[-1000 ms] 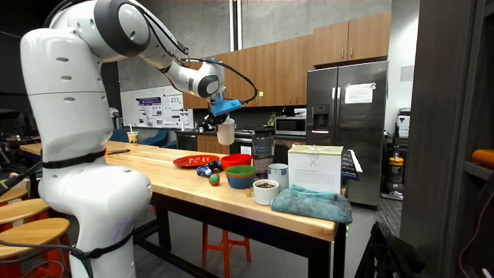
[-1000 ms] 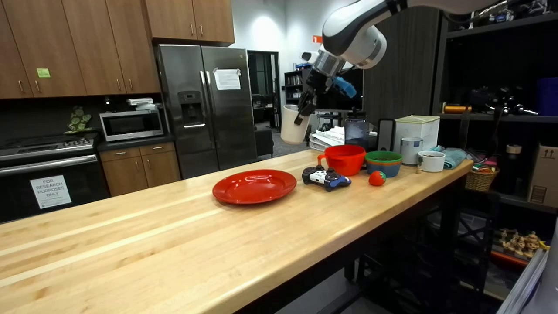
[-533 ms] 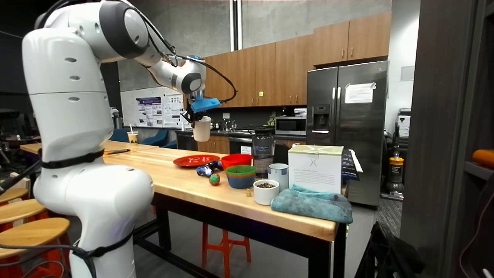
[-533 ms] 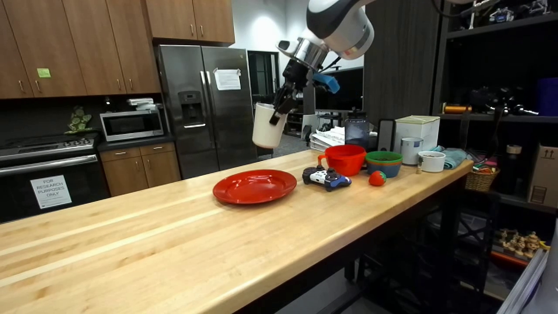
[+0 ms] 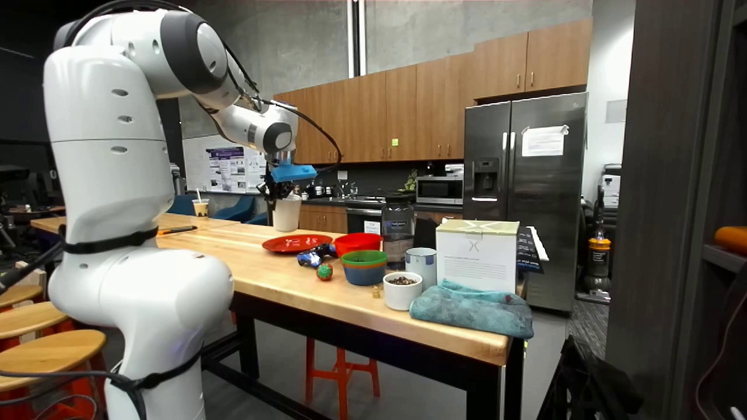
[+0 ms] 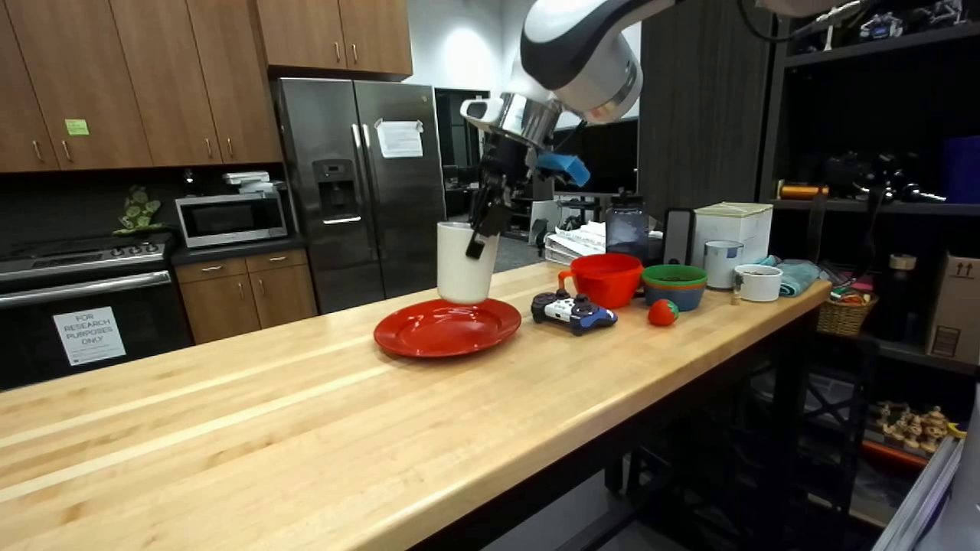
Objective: Put the white container on the plate
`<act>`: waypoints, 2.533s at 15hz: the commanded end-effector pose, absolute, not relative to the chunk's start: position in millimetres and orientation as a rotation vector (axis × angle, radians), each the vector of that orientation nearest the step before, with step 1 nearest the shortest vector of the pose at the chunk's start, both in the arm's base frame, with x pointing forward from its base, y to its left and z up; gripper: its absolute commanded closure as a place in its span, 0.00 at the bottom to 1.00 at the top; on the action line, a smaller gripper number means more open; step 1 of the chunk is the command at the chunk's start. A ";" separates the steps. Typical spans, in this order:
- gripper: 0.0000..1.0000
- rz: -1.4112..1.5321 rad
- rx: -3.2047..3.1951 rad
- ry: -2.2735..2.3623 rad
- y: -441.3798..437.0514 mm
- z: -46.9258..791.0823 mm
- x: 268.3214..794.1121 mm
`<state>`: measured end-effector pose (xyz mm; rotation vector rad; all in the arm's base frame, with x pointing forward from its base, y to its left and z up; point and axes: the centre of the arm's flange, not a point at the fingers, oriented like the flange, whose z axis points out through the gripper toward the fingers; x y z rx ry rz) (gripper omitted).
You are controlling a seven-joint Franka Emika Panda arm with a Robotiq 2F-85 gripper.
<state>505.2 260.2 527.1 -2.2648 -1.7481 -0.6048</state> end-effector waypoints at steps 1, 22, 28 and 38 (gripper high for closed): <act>0.98 -0.507 -2.330 -1.713 252.7 504.9 502.3; 0.98 -0.459 -2.331 -1.739 265.0 480.4 518.5; 0.98 -0.492 -2.282 -1.777 297.2 482.3 526.7; 0.98 -0.500 -2.333 -1.800 280.0 479.4 542.2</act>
